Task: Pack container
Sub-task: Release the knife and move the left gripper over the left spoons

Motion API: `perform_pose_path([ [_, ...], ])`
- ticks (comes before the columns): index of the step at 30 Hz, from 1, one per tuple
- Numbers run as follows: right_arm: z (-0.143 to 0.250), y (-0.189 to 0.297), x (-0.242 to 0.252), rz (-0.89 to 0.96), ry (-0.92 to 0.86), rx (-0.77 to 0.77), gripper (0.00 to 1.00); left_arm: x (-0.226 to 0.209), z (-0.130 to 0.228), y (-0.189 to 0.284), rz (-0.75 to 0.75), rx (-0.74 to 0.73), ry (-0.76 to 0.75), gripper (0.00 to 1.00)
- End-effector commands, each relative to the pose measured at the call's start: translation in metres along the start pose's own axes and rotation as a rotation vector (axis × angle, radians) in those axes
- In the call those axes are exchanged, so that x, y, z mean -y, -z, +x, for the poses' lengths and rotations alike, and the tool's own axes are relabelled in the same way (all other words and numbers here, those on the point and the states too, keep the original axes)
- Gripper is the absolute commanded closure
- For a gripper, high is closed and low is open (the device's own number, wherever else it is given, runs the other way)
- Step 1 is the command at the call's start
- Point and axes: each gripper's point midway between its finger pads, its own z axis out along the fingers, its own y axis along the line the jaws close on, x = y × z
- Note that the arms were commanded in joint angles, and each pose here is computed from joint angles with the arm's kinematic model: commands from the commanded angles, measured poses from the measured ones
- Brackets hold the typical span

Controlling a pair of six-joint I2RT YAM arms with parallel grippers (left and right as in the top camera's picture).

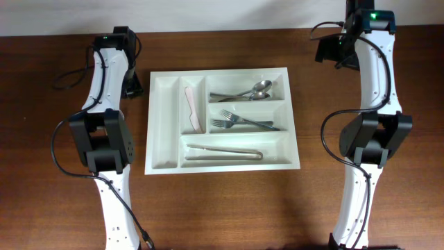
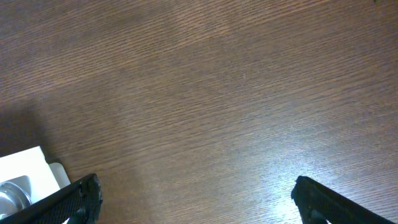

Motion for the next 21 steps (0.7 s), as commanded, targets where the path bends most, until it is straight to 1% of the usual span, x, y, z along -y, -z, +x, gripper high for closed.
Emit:
perform_pose_path([
  [1,0.001,-0.002,-0.002,0.010,0.009,-0.002,0.01,-0.014,0.005,-0.009,-0.083,-0.007,-0.025,0.26],
  [8,0.001,-0.002,-0.003,0.006,0.010,-0.001,0.01,-0.014,0.017,-0.019,-0.100,-0.048,-0.046,0.26],
  [11,0.001,-0.002,-0.003,0.006,0.010,-0.001,0.01,-0.013,0.020,-0.021,-0.100,-0.060,-0.053,0.27],
  [14,0.001,-0.002,-0.003,0.006,0.010,-0.001,0.01,-0.011,0.023,-0.021,-0.097,-0.068,-0.060,0.30],
  [21,0.001,-0.002,-0.003,0.006,0.010,-0.001,0.01,-0.007,0.023,-0.023,-0.095,-0.060,-0.061,0.31],
])
